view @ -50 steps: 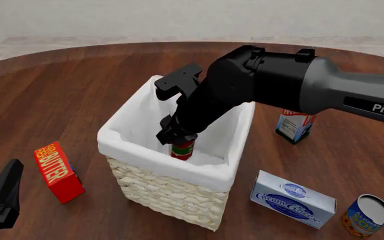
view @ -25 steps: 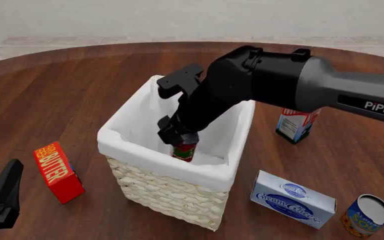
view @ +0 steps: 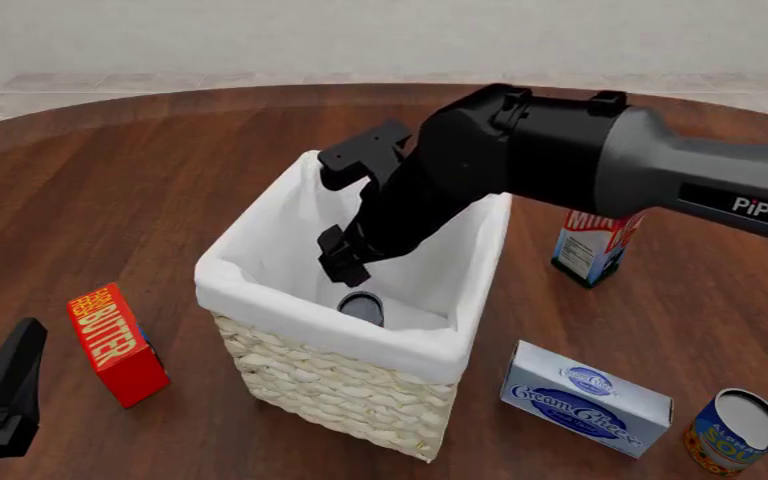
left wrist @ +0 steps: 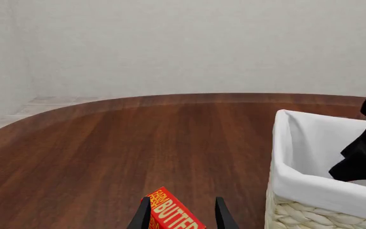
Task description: Pick up the tomato sauce, and put it in the basket.
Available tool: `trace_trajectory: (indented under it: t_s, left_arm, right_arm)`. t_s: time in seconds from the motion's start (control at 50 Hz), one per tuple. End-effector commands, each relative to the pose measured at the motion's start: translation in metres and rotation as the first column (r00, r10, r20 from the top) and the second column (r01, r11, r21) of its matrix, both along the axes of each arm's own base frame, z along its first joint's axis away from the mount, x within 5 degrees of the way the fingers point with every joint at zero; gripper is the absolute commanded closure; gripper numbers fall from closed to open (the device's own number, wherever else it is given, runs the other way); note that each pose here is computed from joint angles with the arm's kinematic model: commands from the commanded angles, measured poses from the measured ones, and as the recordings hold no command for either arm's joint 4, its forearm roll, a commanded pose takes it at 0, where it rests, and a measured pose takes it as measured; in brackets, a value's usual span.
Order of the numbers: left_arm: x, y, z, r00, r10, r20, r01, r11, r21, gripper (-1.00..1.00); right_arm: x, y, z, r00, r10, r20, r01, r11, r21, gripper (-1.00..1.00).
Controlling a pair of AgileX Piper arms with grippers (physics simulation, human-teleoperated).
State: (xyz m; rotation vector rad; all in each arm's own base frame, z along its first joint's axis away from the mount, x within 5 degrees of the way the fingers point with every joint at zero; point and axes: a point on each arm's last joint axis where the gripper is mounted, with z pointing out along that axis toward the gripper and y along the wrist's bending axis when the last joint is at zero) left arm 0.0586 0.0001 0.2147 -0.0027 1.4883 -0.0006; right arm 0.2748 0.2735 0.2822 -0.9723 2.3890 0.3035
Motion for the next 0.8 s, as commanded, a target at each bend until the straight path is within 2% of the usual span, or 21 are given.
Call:
trace_trajectory:
  t_s: [0.02, 0.24, 0.42, 0.8]
  left_arm:
    - [0.000, 0.000, 0.000, 1.000, -0.001, 0.001, 0.001, 1.000, 0.001, -1.00]
    - [0.000, 0.000, 0.000, 1.000, -0.001, 0.001, 0.001, 1.000, 0.001, -1.00]
    - [0.000, 0.000, 0.000, 1.000, -0.001, 0.001, 0.001, 1.000, 0.001, -1.00]
    - [0.000, 0.000, 0.000, 1.000, -0.001, 0.001, 0.001, 1.000, 0.001, -1.00]
  right_arm:
    - [-0.001, -0.001, 0.002, 1.000, 0.001, 0.003, -0.001, 1.000, 0.002, -1.00]
    - [-0.003, -0.011, 0.028, 0.999, 0.011, 0.051, -0.012, 1.000, 0.023, -1.00]
    - [-0.018, -0.020, 0.058, 0.996, 0.024, 0.087, -0.029, 0.998, 0.052, -1.00]
    - [-0.042, -0.040, 0.093, 0.989, 0.051, 0.137, -0.061, 0.996, 0.071, -1.00]
